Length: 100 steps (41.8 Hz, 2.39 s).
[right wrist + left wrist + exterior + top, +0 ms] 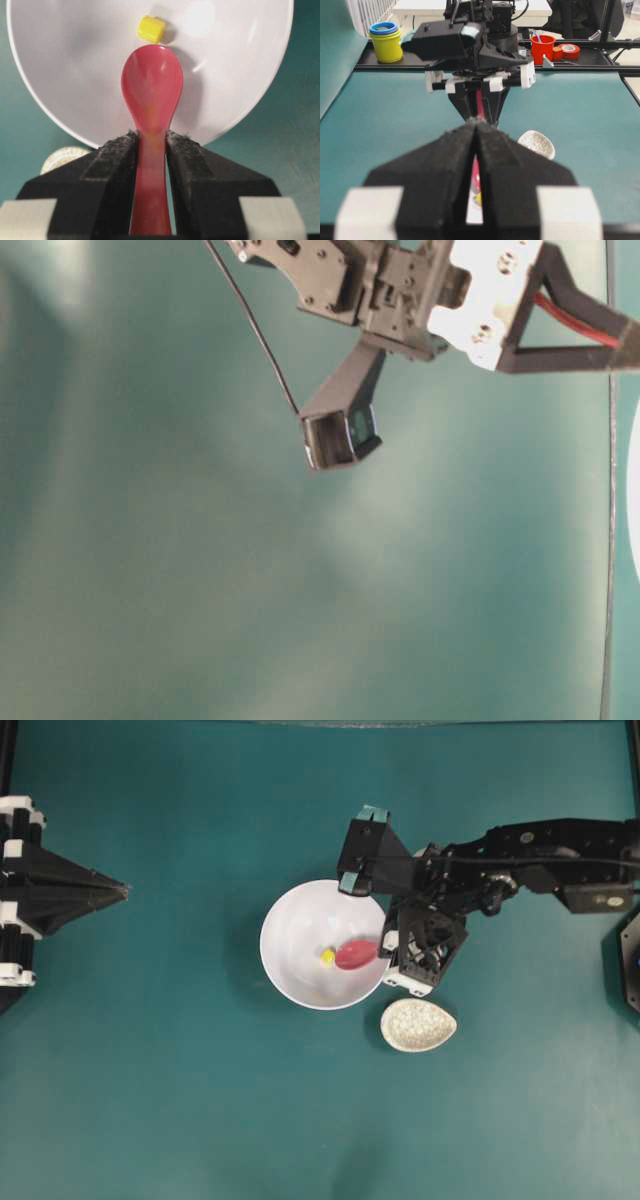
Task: Scoop the yellow hexagonal prism block from the bowl with a spoon using the right arm.
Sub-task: 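Lower the spoon bowl into the white bowl beside the yellow block, then push the spoon under the yellow block to scoop it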
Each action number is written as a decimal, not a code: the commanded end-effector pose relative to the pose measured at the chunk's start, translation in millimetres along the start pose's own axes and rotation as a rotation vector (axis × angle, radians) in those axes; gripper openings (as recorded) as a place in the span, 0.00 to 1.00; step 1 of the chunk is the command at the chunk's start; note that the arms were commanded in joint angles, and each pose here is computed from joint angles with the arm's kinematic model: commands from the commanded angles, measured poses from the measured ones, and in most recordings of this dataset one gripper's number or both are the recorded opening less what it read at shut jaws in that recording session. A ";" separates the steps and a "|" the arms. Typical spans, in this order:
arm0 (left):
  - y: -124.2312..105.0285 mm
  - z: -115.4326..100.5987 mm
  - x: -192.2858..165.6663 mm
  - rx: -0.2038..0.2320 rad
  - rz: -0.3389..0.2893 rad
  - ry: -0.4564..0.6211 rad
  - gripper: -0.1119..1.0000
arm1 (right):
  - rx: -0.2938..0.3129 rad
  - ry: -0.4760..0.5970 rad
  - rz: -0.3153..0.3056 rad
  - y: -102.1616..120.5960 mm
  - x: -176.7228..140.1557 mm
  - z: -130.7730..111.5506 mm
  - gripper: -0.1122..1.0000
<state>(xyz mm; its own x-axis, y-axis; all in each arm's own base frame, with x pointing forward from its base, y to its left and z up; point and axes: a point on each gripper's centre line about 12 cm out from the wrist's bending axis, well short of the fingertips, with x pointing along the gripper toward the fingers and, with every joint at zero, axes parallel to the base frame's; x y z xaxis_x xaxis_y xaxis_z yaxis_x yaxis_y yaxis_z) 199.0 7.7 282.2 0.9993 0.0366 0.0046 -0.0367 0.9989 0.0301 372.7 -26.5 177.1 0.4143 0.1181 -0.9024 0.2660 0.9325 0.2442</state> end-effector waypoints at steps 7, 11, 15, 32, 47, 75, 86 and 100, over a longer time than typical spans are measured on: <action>0.4 5.7 2.2 0.005 0.001 -0.015 0.10 | -0.010 -0.047 0.003 2.0 -3.8 14.2 0.32; 0.4 4.7 2.1 0.005 0.001 -0.011 0.10 | -0.014 -0.061 0.003 2.2 -1.7 18.1 0.32; 0.4 4.7 2.1 0.005 0.001 -0.011 0.10 | -0.023 -0.092 0.000 2.6 -1.4 24.6 0.32; 0.4 5.1 2.2 0.003 0.001 -0.011 0.10 | -0.056 -0.229 -0.024 -0.8 1.2 42.3 0.32; 0.4 4.5 2.1 0.003 0.001 -0.009 0.10 | -0.057 -0.285 -0.022 -0.2 -1.0 48.6 0.32; 0.4 4.5 2.1 0.003 0.001 -0.009 0.10 | -0.033 -0.206 0.013 12.9 -60.2 31.5 0.32; 0.4 4.2 2.4 0.003 0.001 -0.008 0.10 | 0.073 -0.011 0.003 12.6 -61.7 11.4 0.32; 0.0 4.2 2.4 0.003 -0.001 -0.008 0.10 | 0.133 0.115 -0.015 15.5 -53.5 20.3 0.32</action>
<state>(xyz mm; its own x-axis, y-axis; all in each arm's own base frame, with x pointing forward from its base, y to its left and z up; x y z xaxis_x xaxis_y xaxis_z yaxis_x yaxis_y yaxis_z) 199.0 7.7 282.0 0.9993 0.0366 0.0030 -0.0367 0.9989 0.0301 366.1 -24.7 223.4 0.2906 0.1462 -0.9456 0.3867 0.8860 0.2558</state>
